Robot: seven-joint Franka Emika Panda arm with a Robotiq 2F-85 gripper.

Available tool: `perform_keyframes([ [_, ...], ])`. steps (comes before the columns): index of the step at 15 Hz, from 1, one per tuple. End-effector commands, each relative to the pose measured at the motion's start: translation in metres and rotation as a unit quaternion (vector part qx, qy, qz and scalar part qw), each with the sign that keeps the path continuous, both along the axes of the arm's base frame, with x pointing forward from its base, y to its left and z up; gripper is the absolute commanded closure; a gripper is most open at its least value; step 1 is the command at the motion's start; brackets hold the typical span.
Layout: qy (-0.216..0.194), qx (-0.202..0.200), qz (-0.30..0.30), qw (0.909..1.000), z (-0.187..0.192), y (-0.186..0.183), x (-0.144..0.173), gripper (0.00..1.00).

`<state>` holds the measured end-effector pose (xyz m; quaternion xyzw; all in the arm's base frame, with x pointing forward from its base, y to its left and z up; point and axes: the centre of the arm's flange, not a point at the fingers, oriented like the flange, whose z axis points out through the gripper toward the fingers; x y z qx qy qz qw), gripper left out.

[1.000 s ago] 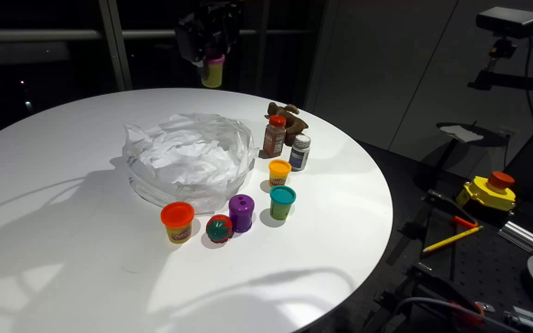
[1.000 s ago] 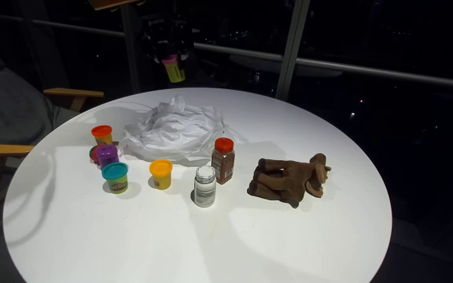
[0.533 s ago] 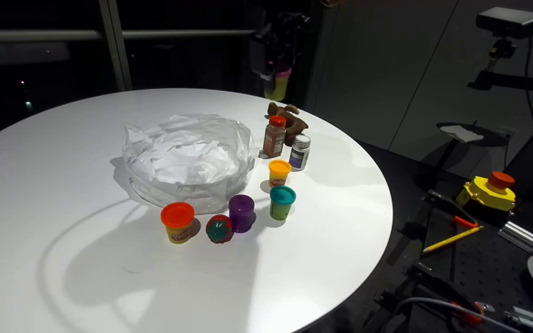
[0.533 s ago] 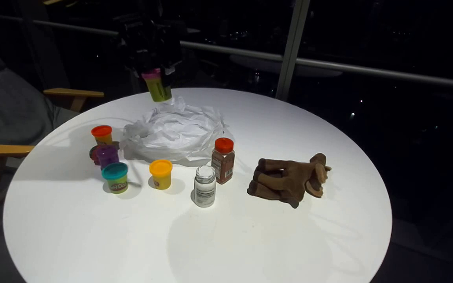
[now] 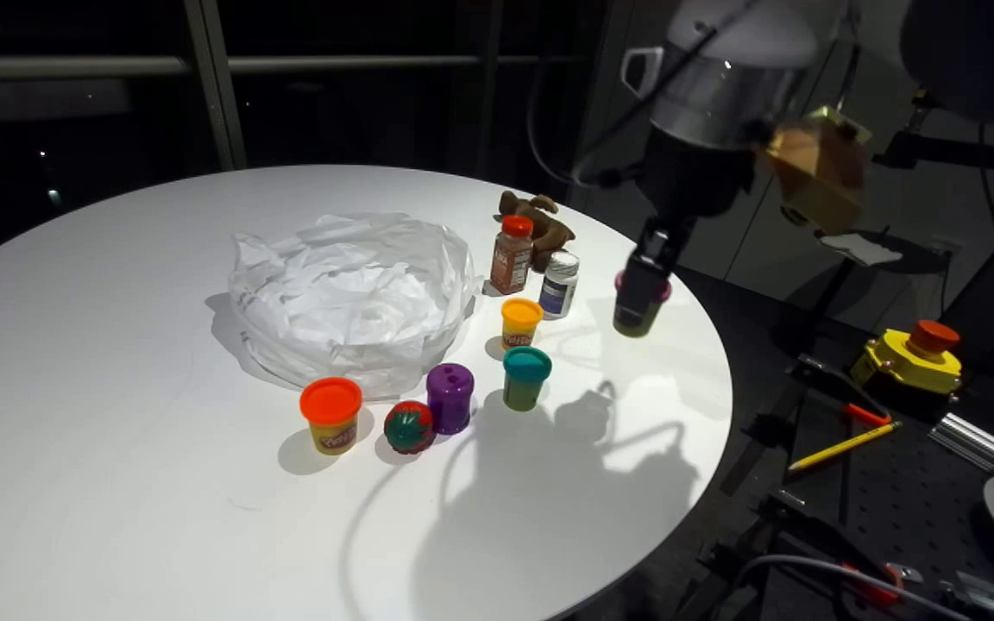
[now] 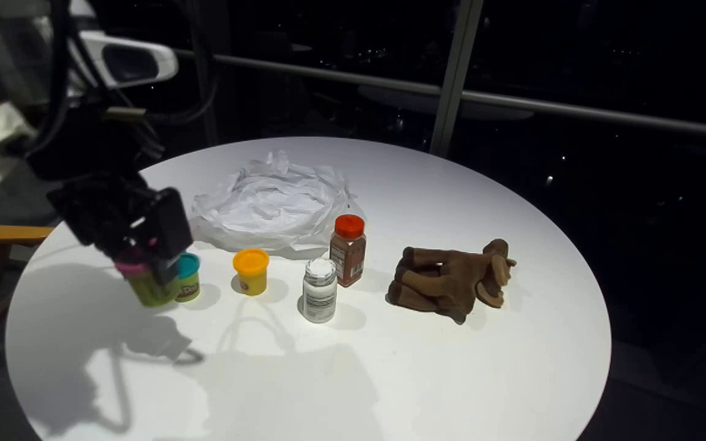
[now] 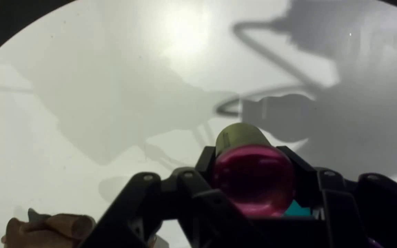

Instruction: Pick the object and the bottles from the plastic bag and put them on the table

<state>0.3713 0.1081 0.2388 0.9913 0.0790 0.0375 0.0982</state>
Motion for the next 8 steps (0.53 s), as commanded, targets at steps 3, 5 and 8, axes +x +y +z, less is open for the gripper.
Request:
perform_keyframes([
  [3,-0.048,0.012,0.003,0.9988,-0.101,-0.003,-0.063,0.76],
  [5,-0.065,0.028,-0.002,0.9975,-0.109,0.005,-0.064,0.76],
  [8,-0.082,0.029,0.001,0.9962,-0.121,0.002,-0.068,0.76],
])
